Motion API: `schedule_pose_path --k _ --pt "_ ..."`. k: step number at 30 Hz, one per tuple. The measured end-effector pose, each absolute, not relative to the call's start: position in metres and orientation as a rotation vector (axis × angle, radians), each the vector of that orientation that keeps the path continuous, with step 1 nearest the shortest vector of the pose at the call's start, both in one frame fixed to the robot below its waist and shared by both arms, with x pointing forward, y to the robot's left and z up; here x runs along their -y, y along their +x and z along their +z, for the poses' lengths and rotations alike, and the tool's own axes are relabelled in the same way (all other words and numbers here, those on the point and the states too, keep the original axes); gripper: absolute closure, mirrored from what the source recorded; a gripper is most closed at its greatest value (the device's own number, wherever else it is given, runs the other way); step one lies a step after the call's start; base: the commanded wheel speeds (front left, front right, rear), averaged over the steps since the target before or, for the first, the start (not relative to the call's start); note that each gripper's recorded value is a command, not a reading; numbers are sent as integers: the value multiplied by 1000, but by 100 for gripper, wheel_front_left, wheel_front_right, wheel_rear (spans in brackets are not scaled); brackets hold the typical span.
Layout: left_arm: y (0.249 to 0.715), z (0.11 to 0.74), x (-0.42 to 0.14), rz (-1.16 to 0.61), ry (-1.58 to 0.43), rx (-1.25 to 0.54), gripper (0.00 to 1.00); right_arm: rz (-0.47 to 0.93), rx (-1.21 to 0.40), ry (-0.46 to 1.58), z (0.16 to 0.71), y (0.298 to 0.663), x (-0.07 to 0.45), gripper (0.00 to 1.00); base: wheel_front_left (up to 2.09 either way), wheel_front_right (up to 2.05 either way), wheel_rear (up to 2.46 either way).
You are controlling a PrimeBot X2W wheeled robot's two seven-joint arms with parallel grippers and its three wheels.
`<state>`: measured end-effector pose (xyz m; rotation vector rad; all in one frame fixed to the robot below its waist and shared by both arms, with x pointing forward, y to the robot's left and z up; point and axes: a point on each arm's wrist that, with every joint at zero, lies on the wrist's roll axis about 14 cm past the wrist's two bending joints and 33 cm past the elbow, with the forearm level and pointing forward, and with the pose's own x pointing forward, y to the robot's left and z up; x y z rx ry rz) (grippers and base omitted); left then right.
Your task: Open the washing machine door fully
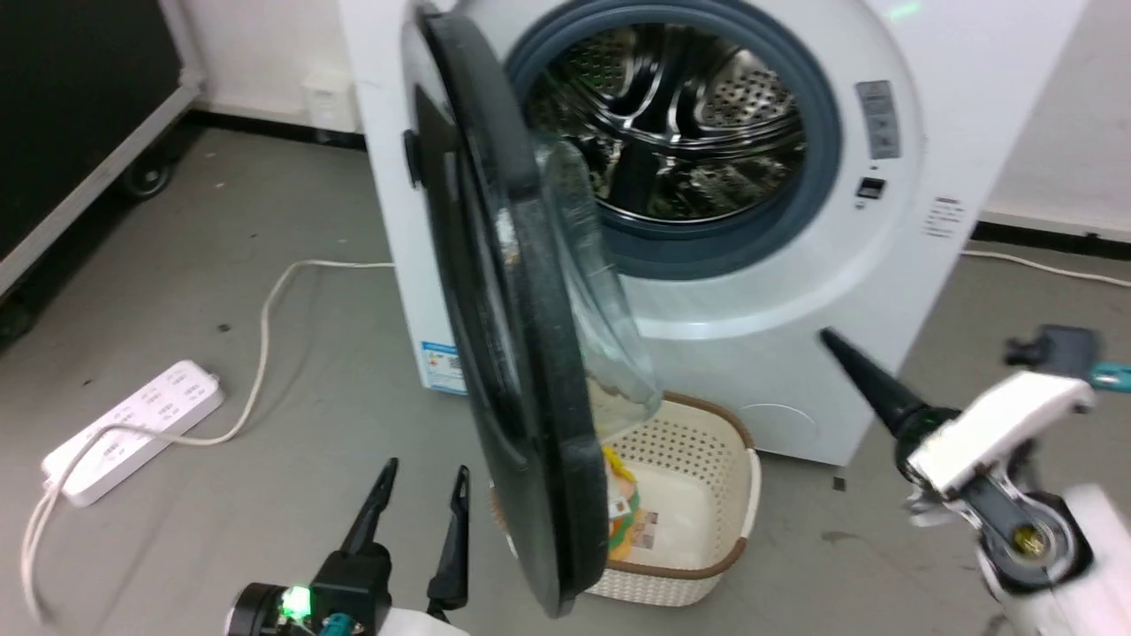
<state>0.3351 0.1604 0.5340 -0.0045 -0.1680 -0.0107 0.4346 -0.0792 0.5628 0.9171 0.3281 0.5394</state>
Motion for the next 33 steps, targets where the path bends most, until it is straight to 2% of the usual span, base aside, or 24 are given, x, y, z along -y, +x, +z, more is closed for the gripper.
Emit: schedule_pose_path --k 5,11,14,22,33 --pt "342 539 -158 -23 -5 184 0 432 1 561 590 420 129 0 0 0 0" --pt "344 541 -151 -46 -9 190 0 295 222 197 590 392 179 0 0 0 0" --pt "344 542 -147 -63 -11 192 0 229 255 116 583 377 189 0 0 0 0" --pt "341 532 -142 -88 -23 162 0 88 248 75 559 342 185 0 0 0 0" --pt "336 517 -148 -77 -31 115 0 88 207 67 545 332 176 0 0 0 0"
